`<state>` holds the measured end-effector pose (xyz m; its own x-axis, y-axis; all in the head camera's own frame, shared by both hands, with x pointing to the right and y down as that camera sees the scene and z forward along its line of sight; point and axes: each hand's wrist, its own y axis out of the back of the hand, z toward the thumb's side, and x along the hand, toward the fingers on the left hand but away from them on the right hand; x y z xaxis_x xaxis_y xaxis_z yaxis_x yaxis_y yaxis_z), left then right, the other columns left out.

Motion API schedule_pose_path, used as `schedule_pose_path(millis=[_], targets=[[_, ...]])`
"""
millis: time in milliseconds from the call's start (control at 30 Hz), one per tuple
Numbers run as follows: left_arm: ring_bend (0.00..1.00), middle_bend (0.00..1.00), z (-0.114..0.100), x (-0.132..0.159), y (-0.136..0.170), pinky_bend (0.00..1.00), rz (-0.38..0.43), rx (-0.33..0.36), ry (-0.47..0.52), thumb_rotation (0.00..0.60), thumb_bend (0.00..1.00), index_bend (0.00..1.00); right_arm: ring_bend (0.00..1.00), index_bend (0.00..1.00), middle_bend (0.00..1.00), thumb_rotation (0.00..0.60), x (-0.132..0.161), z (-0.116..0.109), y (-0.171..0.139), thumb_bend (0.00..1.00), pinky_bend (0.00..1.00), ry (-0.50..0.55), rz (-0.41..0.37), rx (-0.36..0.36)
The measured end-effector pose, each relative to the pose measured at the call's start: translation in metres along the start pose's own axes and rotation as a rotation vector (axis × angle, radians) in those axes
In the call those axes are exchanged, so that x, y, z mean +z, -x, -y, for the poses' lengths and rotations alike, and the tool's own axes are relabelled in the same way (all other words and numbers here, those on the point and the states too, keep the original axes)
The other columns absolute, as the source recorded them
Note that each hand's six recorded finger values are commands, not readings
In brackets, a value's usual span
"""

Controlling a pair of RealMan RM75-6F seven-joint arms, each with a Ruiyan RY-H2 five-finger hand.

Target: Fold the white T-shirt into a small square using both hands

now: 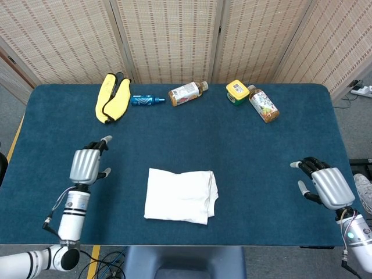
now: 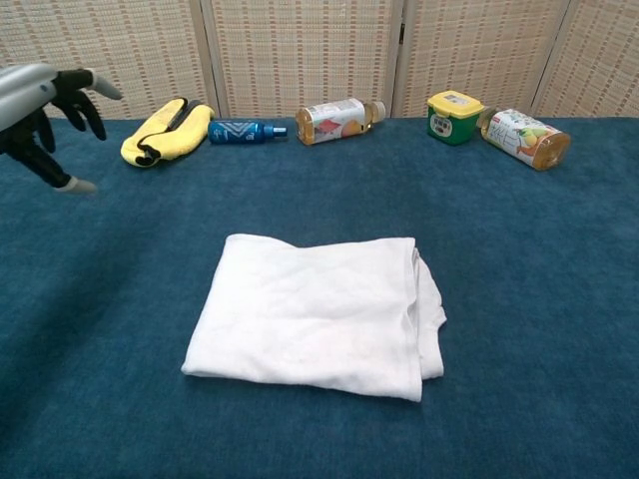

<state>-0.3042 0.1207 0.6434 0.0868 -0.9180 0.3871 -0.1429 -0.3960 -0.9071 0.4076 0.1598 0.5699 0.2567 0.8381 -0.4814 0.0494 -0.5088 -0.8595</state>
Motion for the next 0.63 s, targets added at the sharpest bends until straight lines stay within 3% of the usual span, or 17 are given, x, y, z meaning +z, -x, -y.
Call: schedule_pose_path(millis=[333,633], targets=[[0.33,0.41,-0.015,-0.080,0.068,0.48,-0.062,0.039,-0.044,0.600,0.14,0.21,0.20,0.22,0.27,0.600,-0.015,0.008,-0.013,0.49,0.29,0.011,-0.001,-0.022],[0.33,0.40,-0.033,-0.115,0.120,0.48,-0.131,0.077,-0.053,0.600,0.14,0.22,0.20,0.22,0.27,0.600,-0.019,0.014,-0.024,0.48,0.29,0.023,0.026,-0.030]])
